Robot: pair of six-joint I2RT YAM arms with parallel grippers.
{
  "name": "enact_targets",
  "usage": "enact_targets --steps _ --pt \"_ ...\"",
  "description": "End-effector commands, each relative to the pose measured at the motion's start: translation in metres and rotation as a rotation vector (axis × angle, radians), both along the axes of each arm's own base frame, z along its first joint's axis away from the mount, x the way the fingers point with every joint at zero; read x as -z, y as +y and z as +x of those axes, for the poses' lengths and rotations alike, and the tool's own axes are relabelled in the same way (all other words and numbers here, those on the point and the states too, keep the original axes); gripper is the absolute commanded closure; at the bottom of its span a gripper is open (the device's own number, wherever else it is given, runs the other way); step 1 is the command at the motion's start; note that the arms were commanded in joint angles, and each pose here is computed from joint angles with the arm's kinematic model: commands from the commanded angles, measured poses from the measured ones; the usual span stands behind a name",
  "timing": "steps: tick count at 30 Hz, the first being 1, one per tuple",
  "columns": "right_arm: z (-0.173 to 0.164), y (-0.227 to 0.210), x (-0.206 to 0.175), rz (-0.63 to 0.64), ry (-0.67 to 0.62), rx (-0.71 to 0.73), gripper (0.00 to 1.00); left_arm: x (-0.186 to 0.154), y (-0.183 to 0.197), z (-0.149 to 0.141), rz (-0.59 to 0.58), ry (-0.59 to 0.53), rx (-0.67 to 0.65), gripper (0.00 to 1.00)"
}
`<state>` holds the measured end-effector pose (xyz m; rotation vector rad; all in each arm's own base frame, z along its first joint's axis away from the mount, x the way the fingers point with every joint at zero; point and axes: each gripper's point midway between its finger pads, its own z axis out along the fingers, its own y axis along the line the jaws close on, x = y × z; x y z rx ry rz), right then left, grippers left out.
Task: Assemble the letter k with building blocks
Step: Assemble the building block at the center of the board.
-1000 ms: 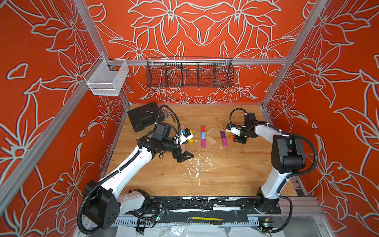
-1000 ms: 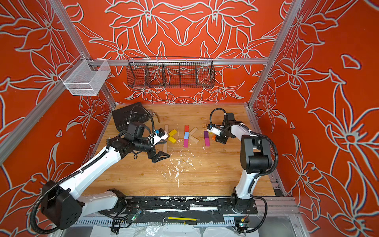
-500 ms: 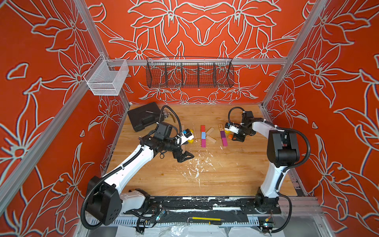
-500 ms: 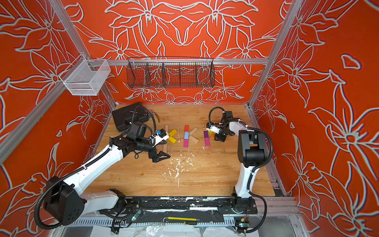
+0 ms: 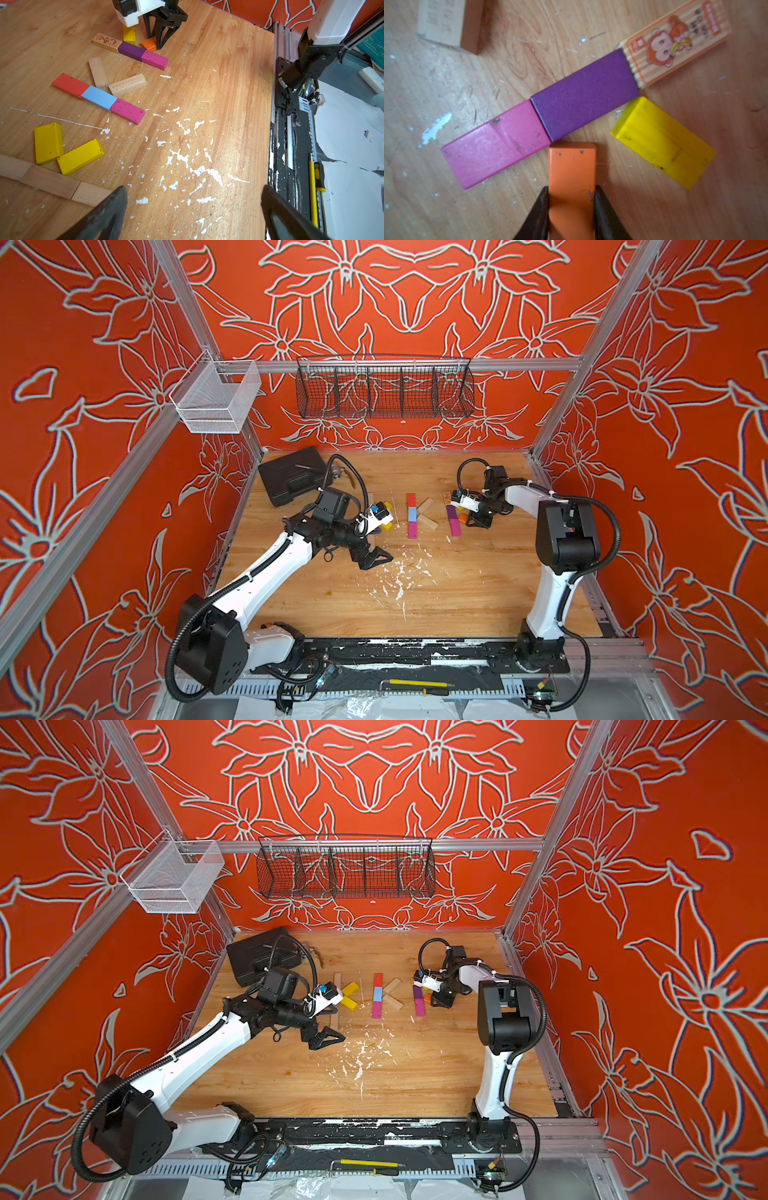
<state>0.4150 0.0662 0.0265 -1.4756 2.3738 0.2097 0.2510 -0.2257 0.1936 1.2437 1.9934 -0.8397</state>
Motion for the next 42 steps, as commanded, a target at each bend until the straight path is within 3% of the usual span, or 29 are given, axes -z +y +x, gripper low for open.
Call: enact_targets --steps 1,6,42 --pt "-0.002 0.007 0.0 0.022 0.023 -0.026 0.67 -0.005 0.001 0.003 0.002 -0.019 0.009 0.02" --pt "-0.001 0.007 -0.002 0.022 0.02 -0.018 0.62 -0.005 0.001 0.004 0.002 -0.015 0.005 0.02" --pt "0.008 0.01 -0.007 0.044 0.005 0.012 0.64 -0.002 0.0 0.006 0.007 0.014 -0.001 0.02"
